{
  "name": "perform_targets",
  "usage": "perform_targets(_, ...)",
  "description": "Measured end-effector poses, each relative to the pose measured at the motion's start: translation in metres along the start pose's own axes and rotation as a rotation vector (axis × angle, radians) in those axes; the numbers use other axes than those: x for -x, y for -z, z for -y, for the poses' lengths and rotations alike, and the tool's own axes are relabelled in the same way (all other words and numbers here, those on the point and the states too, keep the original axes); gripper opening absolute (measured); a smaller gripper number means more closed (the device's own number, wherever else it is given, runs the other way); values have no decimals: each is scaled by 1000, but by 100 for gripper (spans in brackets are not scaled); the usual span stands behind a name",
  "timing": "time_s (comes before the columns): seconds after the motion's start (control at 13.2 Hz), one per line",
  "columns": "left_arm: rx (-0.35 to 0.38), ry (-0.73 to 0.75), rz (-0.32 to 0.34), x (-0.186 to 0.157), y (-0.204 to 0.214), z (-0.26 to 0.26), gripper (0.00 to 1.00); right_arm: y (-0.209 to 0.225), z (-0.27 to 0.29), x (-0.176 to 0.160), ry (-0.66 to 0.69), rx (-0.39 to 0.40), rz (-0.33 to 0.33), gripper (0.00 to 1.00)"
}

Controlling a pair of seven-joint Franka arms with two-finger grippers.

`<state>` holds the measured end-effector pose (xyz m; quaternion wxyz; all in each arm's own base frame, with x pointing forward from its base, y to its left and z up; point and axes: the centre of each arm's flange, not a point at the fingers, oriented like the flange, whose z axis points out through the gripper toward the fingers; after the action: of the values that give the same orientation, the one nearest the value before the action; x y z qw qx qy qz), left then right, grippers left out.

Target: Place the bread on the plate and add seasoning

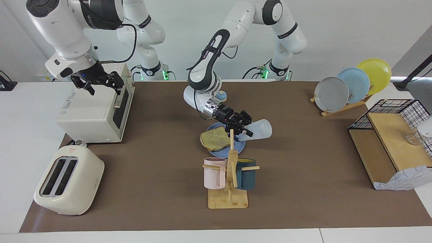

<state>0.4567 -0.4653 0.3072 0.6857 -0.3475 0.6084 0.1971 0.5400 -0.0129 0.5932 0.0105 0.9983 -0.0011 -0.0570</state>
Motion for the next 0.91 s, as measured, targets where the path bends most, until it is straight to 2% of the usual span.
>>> perform_targets(0.15, -14, 0, -5, 0, 14, -1, 44, 0, 0, 0, 0, 0, 0, 100)
perform_targets(0.3, -6, -1, -1, 0, 9, -2, 44, 0, 0, 0, 0, 0, 0, 100)
perform_targets(0.68, 45, -7, 11, -5, -54, 2, 44, 0, 0, 0, 0, 0, 0, 100)
perform_targets(0.91, 42, -7, 1, -7, -58, 3, 44, 0, 0, 0, 0, 0, 0, 100)
